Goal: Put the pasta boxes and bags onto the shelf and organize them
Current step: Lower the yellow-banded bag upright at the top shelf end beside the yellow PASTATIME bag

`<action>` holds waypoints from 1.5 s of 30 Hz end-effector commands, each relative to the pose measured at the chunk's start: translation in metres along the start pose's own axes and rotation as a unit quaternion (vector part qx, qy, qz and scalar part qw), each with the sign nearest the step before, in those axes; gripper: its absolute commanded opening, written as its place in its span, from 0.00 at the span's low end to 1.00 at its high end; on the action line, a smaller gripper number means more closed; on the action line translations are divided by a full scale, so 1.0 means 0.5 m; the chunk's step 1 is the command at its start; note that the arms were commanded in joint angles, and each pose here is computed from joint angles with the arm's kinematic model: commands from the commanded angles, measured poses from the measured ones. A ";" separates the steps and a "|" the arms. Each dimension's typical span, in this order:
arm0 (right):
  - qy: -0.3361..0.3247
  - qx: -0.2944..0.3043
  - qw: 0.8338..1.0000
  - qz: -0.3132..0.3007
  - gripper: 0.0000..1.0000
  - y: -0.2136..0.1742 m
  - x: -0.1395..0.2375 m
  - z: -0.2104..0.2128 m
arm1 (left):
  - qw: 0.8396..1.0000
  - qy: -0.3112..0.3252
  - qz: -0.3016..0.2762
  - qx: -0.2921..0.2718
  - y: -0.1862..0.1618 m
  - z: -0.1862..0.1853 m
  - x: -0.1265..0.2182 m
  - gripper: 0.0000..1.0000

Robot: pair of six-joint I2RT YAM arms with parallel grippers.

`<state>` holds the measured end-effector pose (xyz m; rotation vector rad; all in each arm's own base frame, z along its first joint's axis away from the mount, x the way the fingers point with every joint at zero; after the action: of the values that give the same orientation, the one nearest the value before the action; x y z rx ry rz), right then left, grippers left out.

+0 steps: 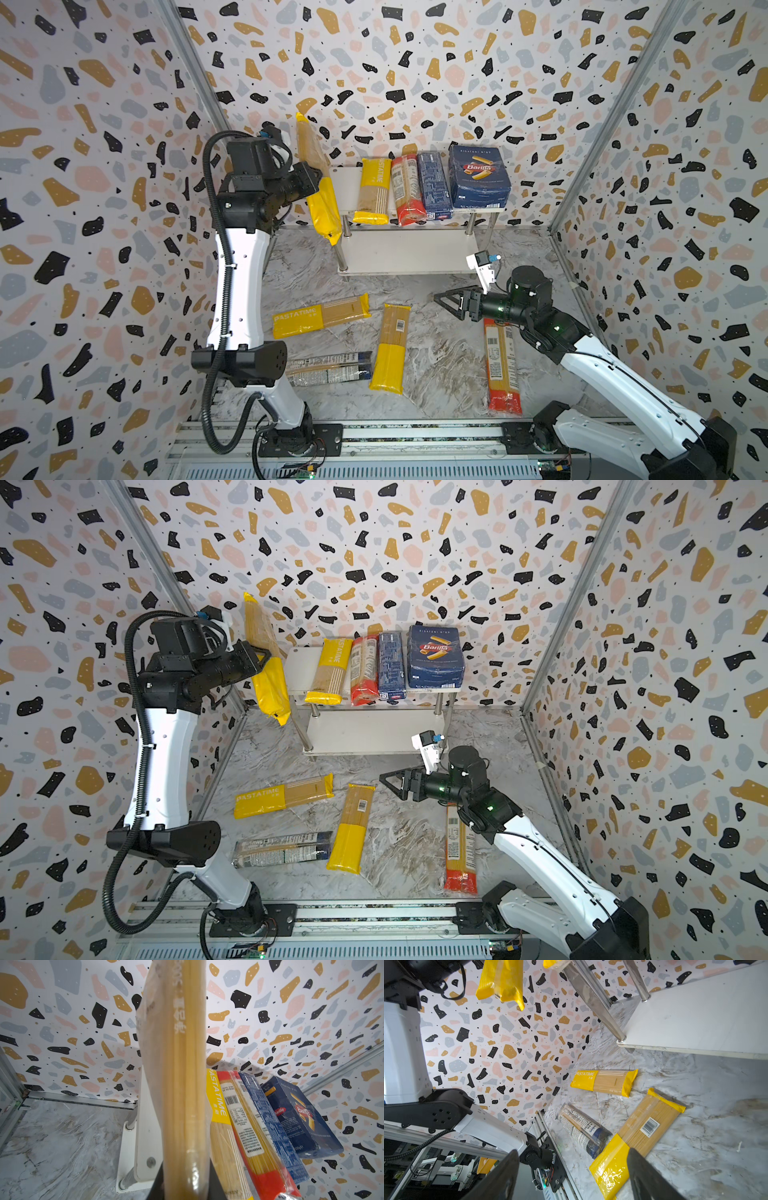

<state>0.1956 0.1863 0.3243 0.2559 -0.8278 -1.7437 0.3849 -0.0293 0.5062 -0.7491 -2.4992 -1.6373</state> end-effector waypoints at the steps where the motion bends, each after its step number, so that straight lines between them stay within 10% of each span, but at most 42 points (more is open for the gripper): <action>1: 0.010 0.005 1.000 0.003 0.82 -0.003 0.014 -0.003 | 0.990 -0.098 -0.094 -0.028 0.080 -0.044 0.031 0.00; 22: -0.031 -0.030 0.999 -0.002 0.81 0.003 0.036 -0.082 | 0.972 -0.218 -0.079 0.045 0.096 0.001 -0.133 0.01; 36: -0.021 -0.043 0.999 0.004 0.82 -0.006 0.023 -0.102 | 0.972 -0.219 -0.056 0.068 0.073 0.024 -0.169 0.48; 45: -0.023 -0.041 0.999 0.006 0.81 -0.009 0.025 -0.105 | 0.974 -0.208 -0.053 0.074 0.065 0.034 -0.179 0.48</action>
<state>0.2180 0.1557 0.2802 0.1157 -0.7800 -1.7750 0.4914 -0.0356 0.4798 -1.0476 -2.8975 -1.3529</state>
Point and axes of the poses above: each gripper's point midway between its finger pads, its own x axis back along the fingers, its own z axis along the line the jaws close on, y = z × x, the point moved 9 cm from there along x, back along the fingers, and after that the axes turned 3 degrees about -x, right-handed, at the moved point
